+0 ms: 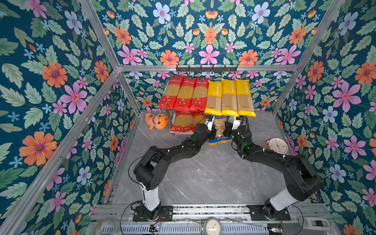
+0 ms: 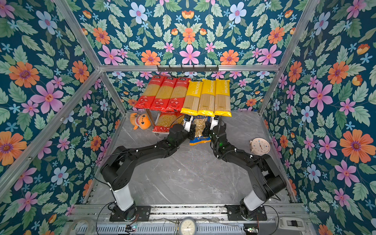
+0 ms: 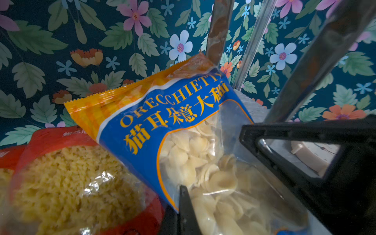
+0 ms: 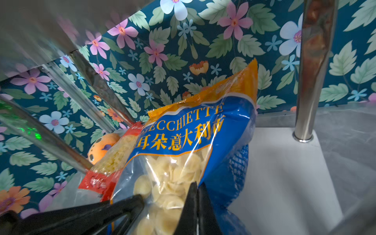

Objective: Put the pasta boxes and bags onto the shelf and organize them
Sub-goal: 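Carry the orecchiette bag with both grippers onto the lower shelf, then release the bag beside the red bags and withdraw the right gripper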

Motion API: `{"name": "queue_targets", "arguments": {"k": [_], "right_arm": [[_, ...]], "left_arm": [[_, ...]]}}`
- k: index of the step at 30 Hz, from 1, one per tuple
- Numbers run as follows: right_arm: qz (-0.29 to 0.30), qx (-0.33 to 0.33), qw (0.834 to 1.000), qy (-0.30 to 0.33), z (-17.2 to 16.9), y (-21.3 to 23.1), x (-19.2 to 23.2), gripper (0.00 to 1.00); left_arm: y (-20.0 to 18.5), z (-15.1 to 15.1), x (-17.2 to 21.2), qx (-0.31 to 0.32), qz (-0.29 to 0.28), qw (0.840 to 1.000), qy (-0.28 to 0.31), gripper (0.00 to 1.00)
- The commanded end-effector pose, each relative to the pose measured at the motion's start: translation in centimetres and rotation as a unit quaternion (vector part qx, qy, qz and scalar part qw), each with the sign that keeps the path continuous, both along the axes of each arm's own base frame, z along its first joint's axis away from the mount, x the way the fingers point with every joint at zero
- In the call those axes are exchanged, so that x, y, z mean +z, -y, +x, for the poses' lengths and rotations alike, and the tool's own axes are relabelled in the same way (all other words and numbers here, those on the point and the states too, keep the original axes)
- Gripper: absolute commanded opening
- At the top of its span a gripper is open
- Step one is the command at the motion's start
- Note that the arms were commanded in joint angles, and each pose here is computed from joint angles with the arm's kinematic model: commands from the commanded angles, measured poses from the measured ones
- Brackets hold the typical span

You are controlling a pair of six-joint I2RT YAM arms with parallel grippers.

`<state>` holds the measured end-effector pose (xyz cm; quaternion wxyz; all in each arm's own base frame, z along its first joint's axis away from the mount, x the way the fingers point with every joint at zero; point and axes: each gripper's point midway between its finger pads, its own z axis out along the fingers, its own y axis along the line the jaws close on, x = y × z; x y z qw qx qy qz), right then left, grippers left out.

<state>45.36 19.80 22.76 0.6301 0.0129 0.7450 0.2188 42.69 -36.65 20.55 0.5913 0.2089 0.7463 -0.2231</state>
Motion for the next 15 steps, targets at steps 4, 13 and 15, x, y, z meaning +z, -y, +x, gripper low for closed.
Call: {"name": "queue_targets", "arguments": {"k": [4, 13, 15], "right_arm": [[-0.001, -0.017, 0.999, 0.051, 2.7, 0.6, 0.9, 0.00], [-0.010, -0.026, 1.000, 0.015, -0.1, 2.1, -0.7, 0.42], [-0.014, -0.028, 0.999, 0.007, -1.3, 2.4, -0.9, 0.47]], "left_arm": [[0.8, 3.1, 1.5, 0.016, -0.002, 0.998, 0.055, 0.00], [2.0, 5.9, -0.9, 0.015, 0.030, 0.998, 0.049, 0.00], [2.0, 6.2, -1.2, 0.021, 0.032, 0.998, 0.049, 0.00]]}}
